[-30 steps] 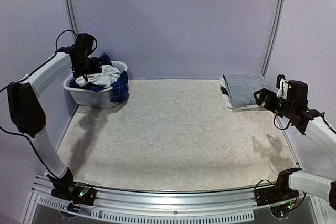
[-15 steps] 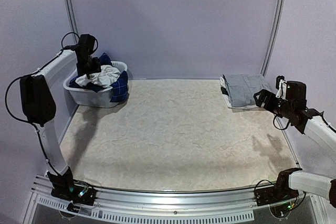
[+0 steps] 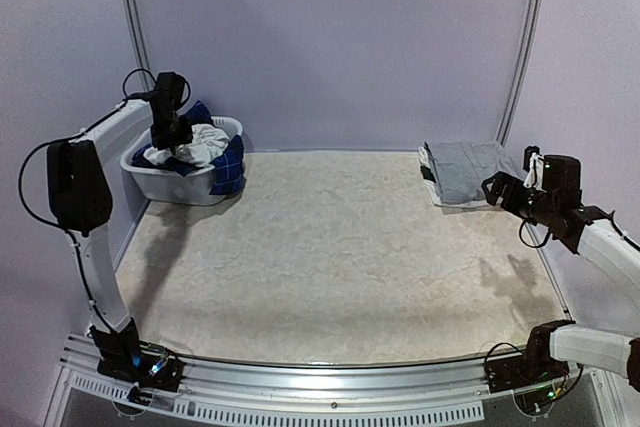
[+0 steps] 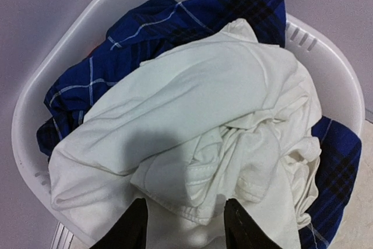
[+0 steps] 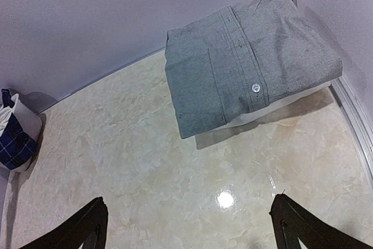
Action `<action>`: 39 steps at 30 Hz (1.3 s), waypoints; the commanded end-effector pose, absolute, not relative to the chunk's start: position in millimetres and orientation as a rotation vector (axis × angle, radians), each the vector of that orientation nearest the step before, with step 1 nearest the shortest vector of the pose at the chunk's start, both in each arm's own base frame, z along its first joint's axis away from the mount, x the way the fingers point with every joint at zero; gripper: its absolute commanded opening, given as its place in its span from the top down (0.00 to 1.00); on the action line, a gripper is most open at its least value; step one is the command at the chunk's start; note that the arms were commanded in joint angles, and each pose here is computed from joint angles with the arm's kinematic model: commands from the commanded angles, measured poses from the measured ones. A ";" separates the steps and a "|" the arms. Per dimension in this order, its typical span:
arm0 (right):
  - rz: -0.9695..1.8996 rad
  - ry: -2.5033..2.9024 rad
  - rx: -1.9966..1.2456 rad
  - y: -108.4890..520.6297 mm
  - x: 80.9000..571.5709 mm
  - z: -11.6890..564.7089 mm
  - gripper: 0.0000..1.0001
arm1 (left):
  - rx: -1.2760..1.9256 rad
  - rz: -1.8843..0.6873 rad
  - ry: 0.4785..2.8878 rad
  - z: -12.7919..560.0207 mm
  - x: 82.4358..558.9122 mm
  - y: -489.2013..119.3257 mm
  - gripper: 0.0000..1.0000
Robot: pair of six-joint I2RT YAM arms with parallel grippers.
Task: Fold and stack the mixed laundry pile
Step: Pick up the crumpled T-shirt from the bin.
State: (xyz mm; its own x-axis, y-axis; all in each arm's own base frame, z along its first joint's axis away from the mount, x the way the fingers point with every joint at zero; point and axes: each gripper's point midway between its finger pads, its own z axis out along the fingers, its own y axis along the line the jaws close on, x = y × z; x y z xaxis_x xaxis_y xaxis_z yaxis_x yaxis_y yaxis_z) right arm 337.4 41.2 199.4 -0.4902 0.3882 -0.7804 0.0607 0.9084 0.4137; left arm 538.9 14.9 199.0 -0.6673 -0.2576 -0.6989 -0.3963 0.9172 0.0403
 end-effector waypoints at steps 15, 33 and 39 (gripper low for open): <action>0.403 2.111 0.320 42.9 336.2 183.7 0.01 | -0.485 0.212 2.304 188.3 572.0 21.0 0.63; 0.407 2.130 0.317 44.6 340.1 178.6 0.01 | -0.386 0.209 2.147 270.1 551.4 -6.9 1.00; 0.410 2.128 0.315 44.9 339.9 179.4 0.01 | -0.311 0.173 2.067 317.7 529.2 -35.1 1.00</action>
State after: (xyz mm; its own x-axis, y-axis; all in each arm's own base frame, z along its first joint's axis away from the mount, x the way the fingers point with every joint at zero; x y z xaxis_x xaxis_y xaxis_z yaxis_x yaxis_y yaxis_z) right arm 341.0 41.7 181.0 -0.5355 0.3843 -0.7521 0.0836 0.9102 0.4056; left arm 543.8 -15.2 268.2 -0.5517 -0.1902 -0.8121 -0.3371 0.9414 0.0085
